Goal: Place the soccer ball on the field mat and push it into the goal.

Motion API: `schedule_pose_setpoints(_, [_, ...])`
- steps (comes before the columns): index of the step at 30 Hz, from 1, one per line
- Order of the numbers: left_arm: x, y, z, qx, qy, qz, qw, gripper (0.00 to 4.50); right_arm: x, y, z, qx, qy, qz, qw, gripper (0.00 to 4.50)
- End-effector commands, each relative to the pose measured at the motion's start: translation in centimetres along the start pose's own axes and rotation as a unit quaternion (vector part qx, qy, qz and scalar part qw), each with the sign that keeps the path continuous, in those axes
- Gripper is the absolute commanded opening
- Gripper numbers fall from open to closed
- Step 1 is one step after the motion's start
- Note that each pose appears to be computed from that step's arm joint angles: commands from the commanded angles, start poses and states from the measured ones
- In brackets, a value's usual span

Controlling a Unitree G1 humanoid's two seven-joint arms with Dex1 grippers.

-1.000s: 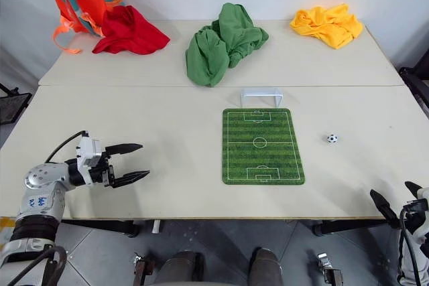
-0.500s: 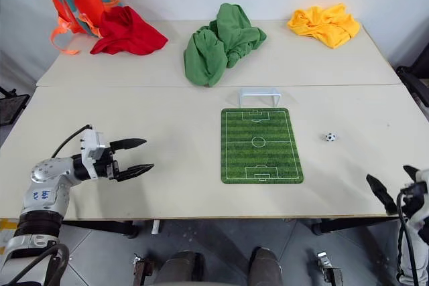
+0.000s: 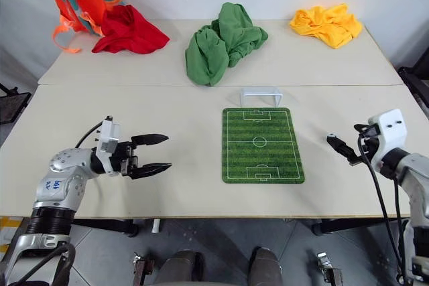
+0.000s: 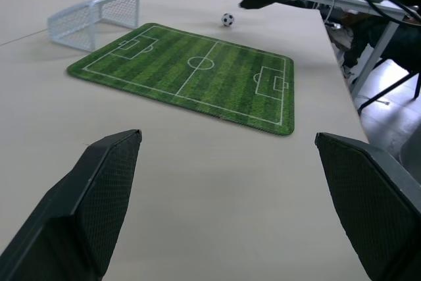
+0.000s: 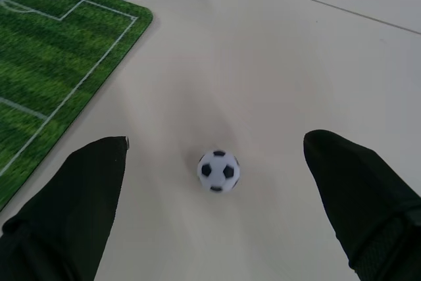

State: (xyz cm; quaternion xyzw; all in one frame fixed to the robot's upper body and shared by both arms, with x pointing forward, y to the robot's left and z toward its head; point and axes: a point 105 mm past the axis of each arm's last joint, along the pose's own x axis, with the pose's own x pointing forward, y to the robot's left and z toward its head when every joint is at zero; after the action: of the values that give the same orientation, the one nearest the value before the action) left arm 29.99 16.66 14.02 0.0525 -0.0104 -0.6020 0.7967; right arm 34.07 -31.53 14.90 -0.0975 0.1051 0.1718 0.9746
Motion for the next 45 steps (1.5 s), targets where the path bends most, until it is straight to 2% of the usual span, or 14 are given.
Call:
schedule_pose_setpoints(1, [-0.7, -0.6, 0.7, 0.011, -0.006, 0.008, 1.000, 4.50, 0.9, 0.2, -0.2, -0.003, 0.001, 0.016, 1.000, 4.48])
schedule_pose_setpoints(9, [-1.1, -1.7, -0.1, 0.009, 0.008, 0.020, 1.000, 4.50, 2.9, -0.2, -2.9, 0.027, 0.034, 0.010, 0.999, 4.48])
schedule_pose_setpoints(10, [-1.1, -1.7, -0.1, 0.010, 0.008, 0.022, 1.000, 4.50, 3.0, -0.2, -3.1, 0.030, 0.038, 0.011, 0.999, 4.30])
schedule_pose_setpoints(13, [-1.1, -1.6, 0.0, 0.013, 0.005, 0.028, 1.000, 4.50, 3.1, -0.1, -3.2, 0.037, 0.038, 0.013, 0.999, 3.62])
schedule_pose_setpoints(21, [-1.1, -1.1, 0.0, 0.019, 0.005, 0.035, 0.999, 4.50, 2.9, -0.5, -2.1, 0.037, 0.011, 0.003, 0.999, 0.84])
schedule_pose_setpoints(24, [-0.9, -1.0, 0.0, 0.024, 0.004, 0.027, 0.999, 4.50, 2.8, 0.0, -0.7, 0.016, 0.004, 0.013, 1.000, 0.84])
schedule_pose_setpoints(26, [-0.8, -1.0, 0.0, 0.029, 0.003, 0.019, 0.999, 4.50, 2.9, 1.5, 0.6, 0.004, 0.007, 0.039, 0.999, 0.84])
schedule_pose_setpoints(31, [-1.0, -1.4, -0.8, 0.032, 0.012, 0.002, 0.999, 4.50, 2.3, 9.2, 3.8, -0.064, -0.008, 0.186, 0.980, 0.84])
schedule_pose_setpoints(33, [-1.1, -1.2, -1.4, 0.047, 0.023, 0.003, 0.999, 4.50, 2.2, 11.6, 4.0, -0.084, -0.007, 0.227, 0.970, 0.84])
schedule_pose_setpoints(35, [-1.1, -1.2, -1.3, 0.051, 0.008, -0.007, 0.999, 4.50, 2.1, 14.7, 4.3, -0.106, -0.011, 0.282, 0.953, 0.84])
schedule_pose_setpoints(37, [-1.0, -1.4, -1.1, 0.052, -0.012, -0.021, 0.998, 4.50, 2.0, 16.3, 4.3, -0.117, -0.009, 0.310, 0.944, 0.84])
schedule_pose_setpoints(40, [-0.8, -1.7, -0.9, 0.056, -0.027, -0.037, 0.997, 4.50, 2.3, 17.9, 4.1, -0.138, -0.003, 0.346, 0.928, 0.84])
schedule_pose_setpoints(45, [-0.3, -3.0, -1.0, 0.064, -0.073, -0.067, 0.993, 4.50, 2.0, 18.8, 1.9, -0.190, 0.042, 0.410, 0.891, 0.84])
